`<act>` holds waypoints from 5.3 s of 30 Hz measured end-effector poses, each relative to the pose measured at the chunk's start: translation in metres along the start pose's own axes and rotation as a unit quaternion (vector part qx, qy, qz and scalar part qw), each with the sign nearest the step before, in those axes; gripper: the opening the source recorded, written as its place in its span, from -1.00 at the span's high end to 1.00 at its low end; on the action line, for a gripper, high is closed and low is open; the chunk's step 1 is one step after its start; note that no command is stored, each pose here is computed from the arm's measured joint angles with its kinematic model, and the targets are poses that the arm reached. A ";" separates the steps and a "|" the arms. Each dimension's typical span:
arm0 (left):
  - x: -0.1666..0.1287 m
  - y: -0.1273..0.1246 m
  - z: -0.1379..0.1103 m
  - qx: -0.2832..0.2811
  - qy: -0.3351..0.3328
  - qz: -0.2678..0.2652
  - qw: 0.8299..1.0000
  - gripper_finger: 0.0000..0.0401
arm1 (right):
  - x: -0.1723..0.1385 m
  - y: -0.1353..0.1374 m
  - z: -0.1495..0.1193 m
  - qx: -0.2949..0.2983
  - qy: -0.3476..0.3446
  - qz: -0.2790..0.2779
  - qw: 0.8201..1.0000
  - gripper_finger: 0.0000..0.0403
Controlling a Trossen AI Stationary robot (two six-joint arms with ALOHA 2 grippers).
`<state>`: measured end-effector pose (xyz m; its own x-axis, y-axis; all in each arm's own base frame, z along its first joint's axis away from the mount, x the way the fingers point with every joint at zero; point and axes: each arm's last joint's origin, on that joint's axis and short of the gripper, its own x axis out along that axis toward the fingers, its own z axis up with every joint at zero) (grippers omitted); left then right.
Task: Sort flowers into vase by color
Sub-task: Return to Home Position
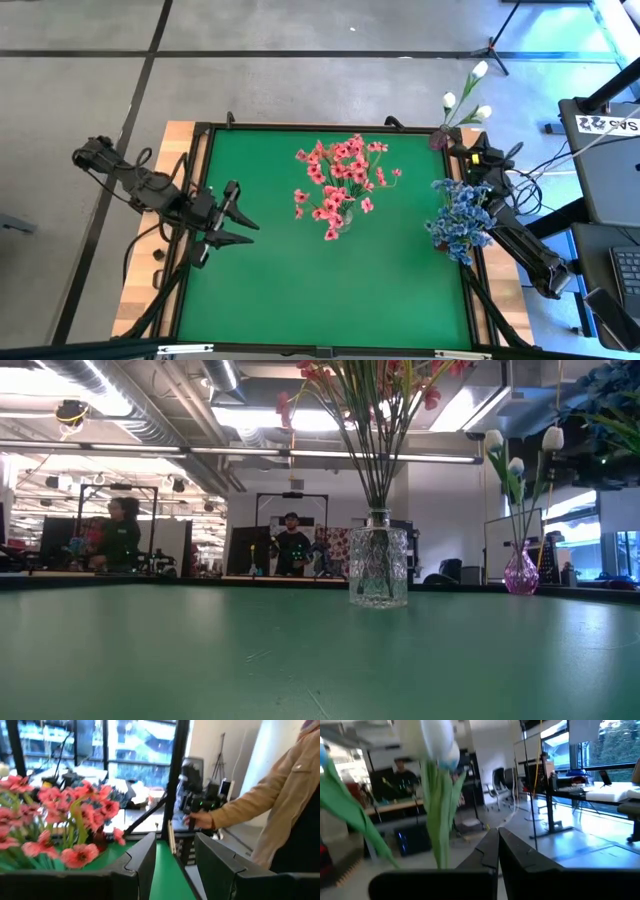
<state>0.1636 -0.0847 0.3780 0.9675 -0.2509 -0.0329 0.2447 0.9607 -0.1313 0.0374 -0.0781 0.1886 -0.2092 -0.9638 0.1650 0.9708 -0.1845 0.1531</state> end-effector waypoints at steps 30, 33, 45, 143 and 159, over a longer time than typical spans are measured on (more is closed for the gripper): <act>-0.045 0.061 -0.172 0.012 -0.205 -0.016 0.979 0.35 | 0.000 0.001 -0.010 -0.045 0.036 0.013 0.998 0.94; -0.048 0.061 -0.172 0.024 -0.199 -0.021 0.979 0.35 | 0.000 0.001 -0.010 -0.045 0.036 0.014 0.998 0.94; -0.078 0.064 -0.170 0.024 -0.212 0.030 0.977 0.35 | 0.000 0.001 -0.010 -0.046 0.037 0.021 0.998 0.94; -0.076 0.064 -0.204 0.039 -0.042 0.010 0.998 0.35 | 0.000 0.001 -0.010 -0.045 0.036 0.021 0.998 0.94; -0.076 0.064 -0.204 0.039 -0.042 0.010 0.998 0.35 | 0.000 0.001 -0.010 -0.045 0.036 0.021 0.998 0.94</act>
<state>0.0931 -0.0281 0.1700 0.9735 -0.2235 0.0492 0.2260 0.9727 -0.0533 0.0398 -0.0799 0.1790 -0.1620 -0.9819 0.0983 0.9859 -0.1567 0.0590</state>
